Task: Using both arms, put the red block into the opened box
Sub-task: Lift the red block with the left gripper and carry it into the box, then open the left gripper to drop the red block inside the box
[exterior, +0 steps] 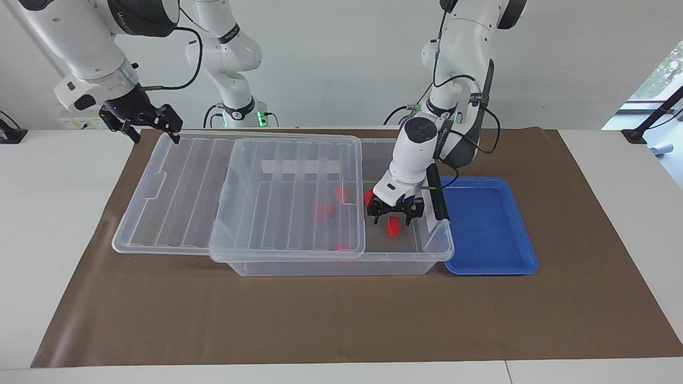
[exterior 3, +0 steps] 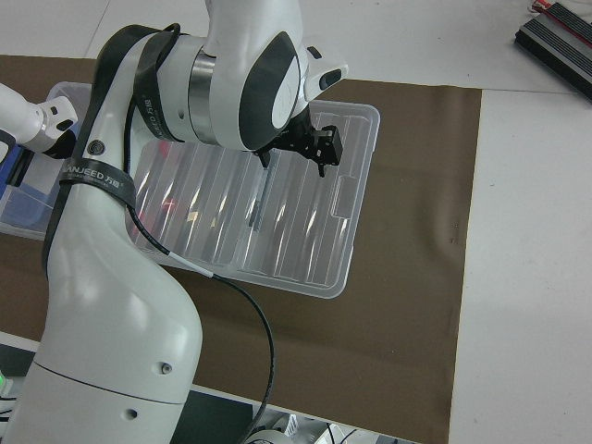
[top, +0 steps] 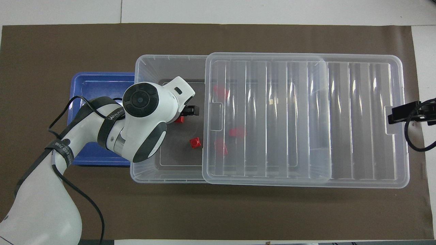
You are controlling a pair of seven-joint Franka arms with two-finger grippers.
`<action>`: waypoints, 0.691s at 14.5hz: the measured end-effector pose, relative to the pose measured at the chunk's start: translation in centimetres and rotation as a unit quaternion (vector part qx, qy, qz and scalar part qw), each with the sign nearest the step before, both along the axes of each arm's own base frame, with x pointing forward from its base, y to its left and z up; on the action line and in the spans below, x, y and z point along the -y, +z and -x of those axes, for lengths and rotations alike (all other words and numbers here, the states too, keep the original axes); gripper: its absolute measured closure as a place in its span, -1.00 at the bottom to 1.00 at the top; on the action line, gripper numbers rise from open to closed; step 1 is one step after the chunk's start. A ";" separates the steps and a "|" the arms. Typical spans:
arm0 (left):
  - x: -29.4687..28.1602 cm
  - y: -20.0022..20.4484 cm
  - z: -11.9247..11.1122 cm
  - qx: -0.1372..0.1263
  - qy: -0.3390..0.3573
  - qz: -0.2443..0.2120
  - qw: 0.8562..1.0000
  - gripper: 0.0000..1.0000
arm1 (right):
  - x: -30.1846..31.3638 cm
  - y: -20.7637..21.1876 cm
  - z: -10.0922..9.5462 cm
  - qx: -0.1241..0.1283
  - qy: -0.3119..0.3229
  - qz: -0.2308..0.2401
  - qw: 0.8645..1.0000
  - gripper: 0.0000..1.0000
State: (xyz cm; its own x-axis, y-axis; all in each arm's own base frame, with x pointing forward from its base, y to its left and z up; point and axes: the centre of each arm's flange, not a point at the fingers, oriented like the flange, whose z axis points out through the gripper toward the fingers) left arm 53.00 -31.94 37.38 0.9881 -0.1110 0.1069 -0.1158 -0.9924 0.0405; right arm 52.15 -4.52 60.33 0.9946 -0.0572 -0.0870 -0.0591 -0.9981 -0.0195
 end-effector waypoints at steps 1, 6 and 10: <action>-0.2 1.1 0.3 0.000 0.000 -0.004 1.000 -1.00 | 0.0 0.0 0.0 0.000 0.000 0.000 1.000 -1.00; -1.2 6.3 2.3 -0.006 0.003 -0.028 1.000 -1.00 | 0.1 0.0 0.0 0.000 -0.001 0.000 1.000 -1.00; -4.6 9.9 1.9 0.007 0.032 -0.031 0.999 -1.00 | 0.1 0.0 0.0 0.000 -0.001 0.000 1.000 -1.00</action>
